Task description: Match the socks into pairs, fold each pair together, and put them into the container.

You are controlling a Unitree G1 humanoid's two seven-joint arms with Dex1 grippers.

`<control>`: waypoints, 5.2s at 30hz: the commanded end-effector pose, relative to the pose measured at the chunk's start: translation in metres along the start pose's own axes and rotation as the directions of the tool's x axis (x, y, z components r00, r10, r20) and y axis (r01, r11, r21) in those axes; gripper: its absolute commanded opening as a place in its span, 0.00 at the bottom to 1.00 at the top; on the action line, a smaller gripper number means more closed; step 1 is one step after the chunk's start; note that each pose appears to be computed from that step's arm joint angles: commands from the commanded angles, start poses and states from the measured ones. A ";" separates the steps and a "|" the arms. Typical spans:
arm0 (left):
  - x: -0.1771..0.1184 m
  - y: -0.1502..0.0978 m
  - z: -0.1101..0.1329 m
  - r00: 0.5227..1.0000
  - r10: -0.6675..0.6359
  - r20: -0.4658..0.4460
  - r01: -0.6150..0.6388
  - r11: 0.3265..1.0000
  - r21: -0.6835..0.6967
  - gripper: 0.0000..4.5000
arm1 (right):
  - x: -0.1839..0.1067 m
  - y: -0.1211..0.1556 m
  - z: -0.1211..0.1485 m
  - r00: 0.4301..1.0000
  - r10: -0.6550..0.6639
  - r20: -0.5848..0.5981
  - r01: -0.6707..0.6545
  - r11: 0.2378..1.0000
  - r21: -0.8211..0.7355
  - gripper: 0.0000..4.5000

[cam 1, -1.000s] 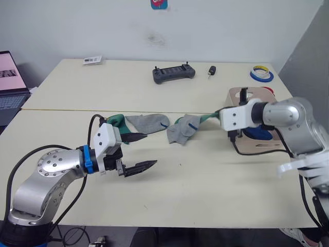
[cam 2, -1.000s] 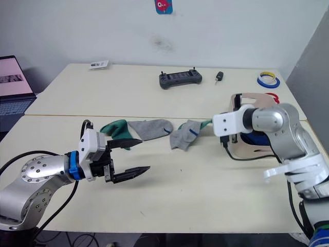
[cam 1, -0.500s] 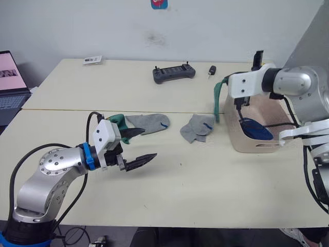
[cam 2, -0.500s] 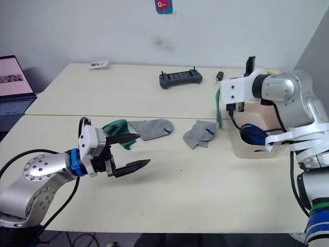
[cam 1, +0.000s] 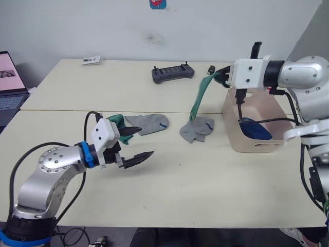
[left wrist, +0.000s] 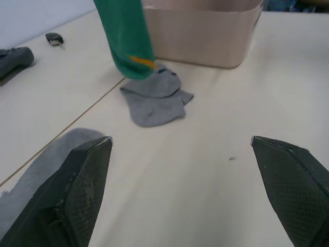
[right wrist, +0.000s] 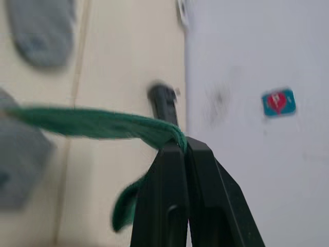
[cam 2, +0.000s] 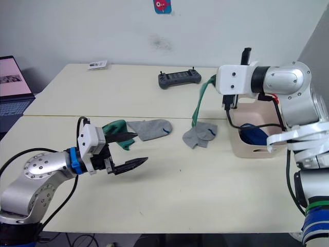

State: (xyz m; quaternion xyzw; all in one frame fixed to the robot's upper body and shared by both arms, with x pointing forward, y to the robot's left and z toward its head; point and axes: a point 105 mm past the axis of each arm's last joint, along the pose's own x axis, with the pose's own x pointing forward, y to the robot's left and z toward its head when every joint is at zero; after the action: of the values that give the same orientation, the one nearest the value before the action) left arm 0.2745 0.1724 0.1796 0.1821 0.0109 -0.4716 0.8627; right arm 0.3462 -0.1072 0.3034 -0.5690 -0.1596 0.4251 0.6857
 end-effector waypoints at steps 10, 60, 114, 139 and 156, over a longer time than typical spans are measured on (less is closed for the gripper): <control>-0.061 0.040 -0.014 0.980 0.128 -0.151 -0.120 0.991 0.064 1.00 | 0.033 0.050 0.083 0.949 0.047 0.313 -0.074 0.994 0.075 0.00; 0.051 -0.008 -0.084 0.870 -0.349 -0.349 0.493 0.611 0.619 0.75 | -0.022 0.193 0.027 0.942 0.275 0.192 -0.323 0.898 0.300 0.62; -0.031 -0.080 -0.039 0.866 -0.498 -0.054 0.382 0.726 -0.572 0.00 | -0.065 0.230 0.078 0.700 0.505 0.505 -0.670 0.222 0.708 0.01; -0.011 -0.052 -0.085 0.951 -0.234 -0.204 -0.031 0.583 -0.812 0.00 | 0.003 0.225 0.002 0.834 0.496 0.241 -0.299 0.041 0.953 0.01; -0.010 -0.047 -0.087 0.958 -0.183 -0.220 -0.068 0.601 -0.796 0.00 | -0.019 0.188 -0.030 0.919 0.371 0.131 -0.272 0.360 0.892 0.99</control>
State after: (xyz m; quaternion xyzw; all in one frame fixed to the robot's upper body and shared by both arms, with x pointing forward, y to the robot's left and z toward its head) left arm 0.2414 0.1823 0.0801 -0.1601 0.3621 -0.4187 0.8173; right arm 0.2813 -0.1457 0.1110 -0.1377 0.2769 0.5291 0.7902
